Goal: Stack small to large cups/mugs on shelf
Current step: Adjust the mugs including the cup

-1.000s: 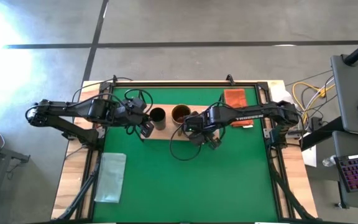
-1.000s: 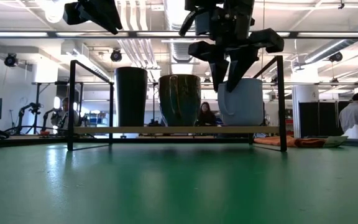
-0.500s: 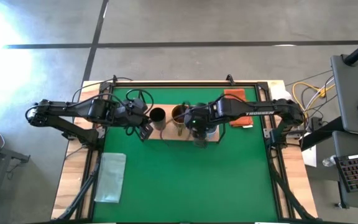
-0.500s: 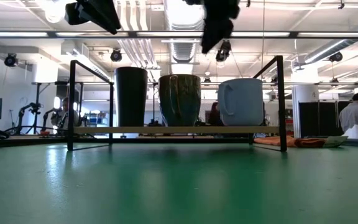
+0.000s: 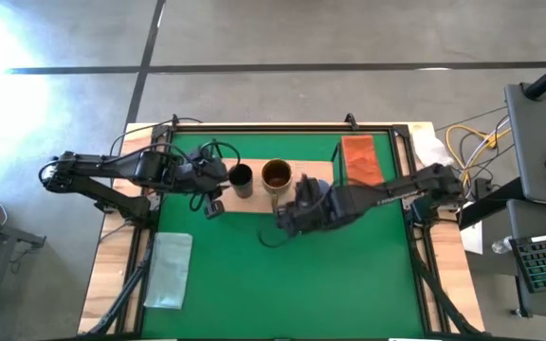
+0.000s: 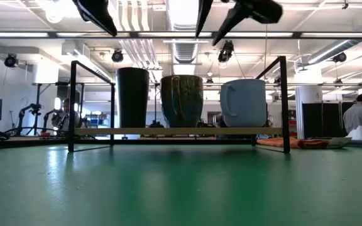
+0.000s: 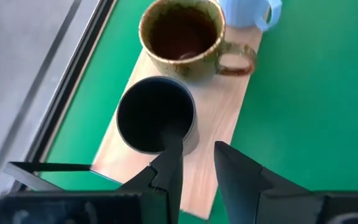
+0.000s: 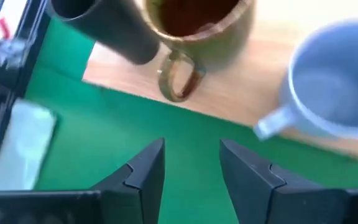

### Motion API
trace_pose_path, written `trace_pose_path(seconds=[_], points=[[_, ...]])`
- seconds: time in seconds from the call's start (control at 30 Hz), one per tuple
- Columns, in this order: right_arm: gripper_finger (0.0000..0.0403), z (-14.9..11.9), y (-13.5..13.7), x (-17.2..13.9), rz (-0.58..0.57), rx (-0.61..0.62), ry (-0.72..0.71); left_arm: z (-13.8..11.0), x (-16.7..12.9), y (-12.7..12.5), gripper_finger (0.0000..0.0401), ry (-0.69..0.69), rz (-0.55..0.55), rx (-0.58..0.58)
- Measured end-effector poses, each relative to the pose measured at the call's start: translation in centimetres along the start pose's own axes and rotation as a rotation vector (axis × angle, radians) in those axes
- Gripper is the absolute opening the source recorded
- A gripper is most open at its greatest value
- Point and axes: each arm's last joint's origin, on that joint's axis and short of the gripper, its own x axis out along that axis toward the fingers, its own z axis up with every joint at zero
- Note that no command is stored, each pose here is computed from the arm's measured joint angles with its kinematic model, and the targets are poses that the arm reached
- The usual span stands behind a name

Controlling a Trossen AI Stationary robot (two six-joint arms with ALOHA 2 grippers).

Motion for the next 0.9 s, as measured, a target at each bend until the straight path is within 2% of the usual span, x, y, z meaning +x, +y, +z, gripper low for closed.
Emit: trace_pose_path(seconds=[0.13,0.37,0.47,0.53,0.6,0.73,0.9], points=[[0.0135,-2.8,0.1,1.6,-0.070,0.124,-0.053,-0.5,0.2,0.0,0.0077,0.019,-0.009,0.069],[0.0127,-7.3,-1.2,5.4,-0.300,0.186,-0.087,-2.1,-1.1,0.0,0.0077,-0.024,-0.048,0.054],[0.0127,-8.9,-1.2,5.7,-0.296,0.244,-0.110,-2.8,-2.1,0.0,0.0077,-0.070,-0.040,0.008],[0.0127,-9.9,-0.9,5.3,-0.252,0.270,-0.175,-3.5,-2.7,0.1,0.0077,-0.106,-0.019,0.005],[0.0126,-10.8,-0.3,5.0,-0.200,0.263,-0.231,-4.5,-2.9,0.1,0.0077,-0.122,0.025,0.012],[0.0116,-12.2,1.6,5.0,-0.184,0.244,-0.236,-6.3,-3.4,0.1,0.0077,-0.177,0.094,0.026],[0.0100,-13.8,3.5,5.8,-0.266,0.195,-0.239,-8.3,-4.0,0.7,0.0077,-0.229,0.128,0.074]])
